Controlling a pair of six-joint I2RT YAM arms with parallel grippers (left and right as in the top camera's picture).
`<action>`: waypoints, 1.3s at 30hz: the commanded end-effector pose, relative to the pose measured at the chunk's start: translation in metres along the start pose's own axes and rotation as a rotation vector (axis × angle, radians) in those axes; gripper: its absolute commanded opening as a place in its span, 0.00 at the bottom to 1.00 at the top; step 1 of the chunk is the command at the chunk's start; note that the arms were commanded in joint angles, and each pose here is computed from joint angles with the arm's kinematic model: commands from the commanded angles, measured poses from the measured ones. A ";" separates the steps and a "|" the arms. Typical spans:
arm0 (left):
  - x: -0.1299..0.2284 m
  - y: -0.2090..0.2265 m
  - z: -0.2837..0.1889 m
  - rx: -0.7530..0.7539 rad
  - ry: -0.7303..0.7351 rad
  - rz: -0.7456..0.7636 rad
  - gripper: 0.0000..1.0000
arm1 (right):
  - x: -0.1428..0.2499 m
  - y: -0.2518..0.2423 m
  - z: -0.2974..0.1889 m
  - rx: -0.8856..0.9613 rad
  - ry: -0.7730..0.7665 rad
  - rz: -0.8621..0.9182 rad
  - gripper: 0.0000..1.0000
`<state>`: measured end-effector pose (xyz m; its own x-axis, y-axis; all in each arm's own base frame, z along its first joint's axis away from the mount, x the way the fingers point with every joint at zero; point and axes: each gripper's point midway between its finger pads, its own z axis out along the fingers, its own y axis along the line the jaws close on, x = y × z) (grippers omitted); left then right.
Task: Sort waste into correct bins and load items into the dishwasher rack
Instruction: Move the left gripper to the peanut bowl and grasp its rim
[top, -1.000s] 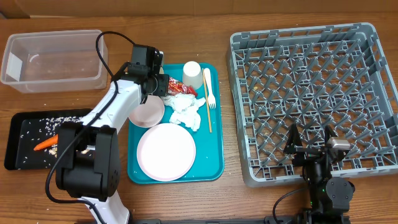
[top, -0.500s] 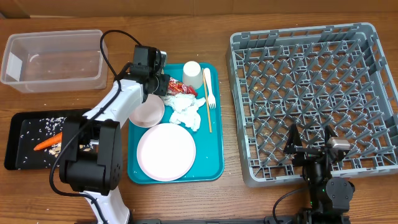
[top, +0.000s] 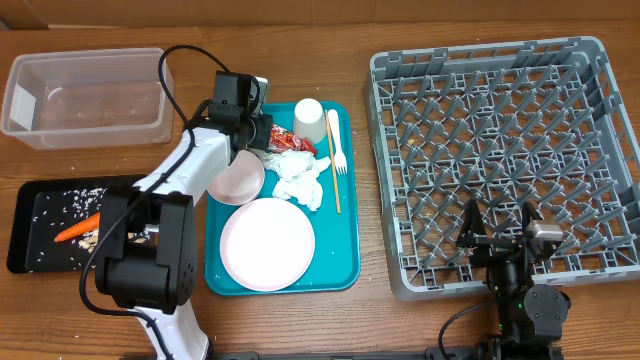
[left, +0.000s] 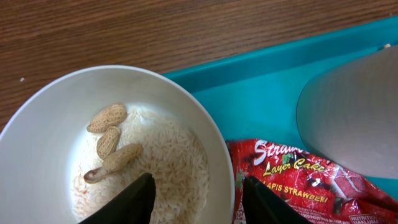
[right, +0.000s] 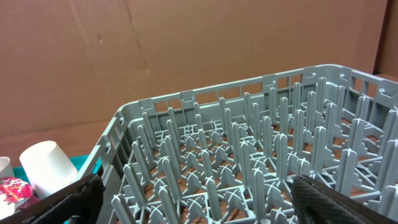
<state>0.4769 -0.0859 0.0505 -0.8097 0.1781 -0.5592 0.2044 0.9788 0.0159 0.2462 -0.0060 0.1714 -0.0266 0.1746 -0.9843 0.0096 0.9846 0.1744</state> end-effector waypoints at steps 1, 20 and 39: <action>-0.004 -0.002 0.001 -0.006 -0.011 -0.005 0.47 | 0.001 0.001 0.000 -0.002 -0.005 -0.007 1.00; 0.005 -0.004 0.002 0.003 0.022 -0.004 0.18 | 0.001 0.001 0.000 -0.002 -0.005 -0.007 1.00; -0.071 -0.012 -0.071 0.066 -0.170 -0.106 0.04 | 0.001 0.001 0.000 -0.002 -0.005 -0.007 1.00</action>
<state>0.4802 -0.0958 0.0824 -0.8079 0.1259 -0.5758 0.1848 0.9818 -0.0447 0.2462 -0.0060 0.1714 -0.0266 0.1746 -0.9843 0.0099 0.9846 0.1744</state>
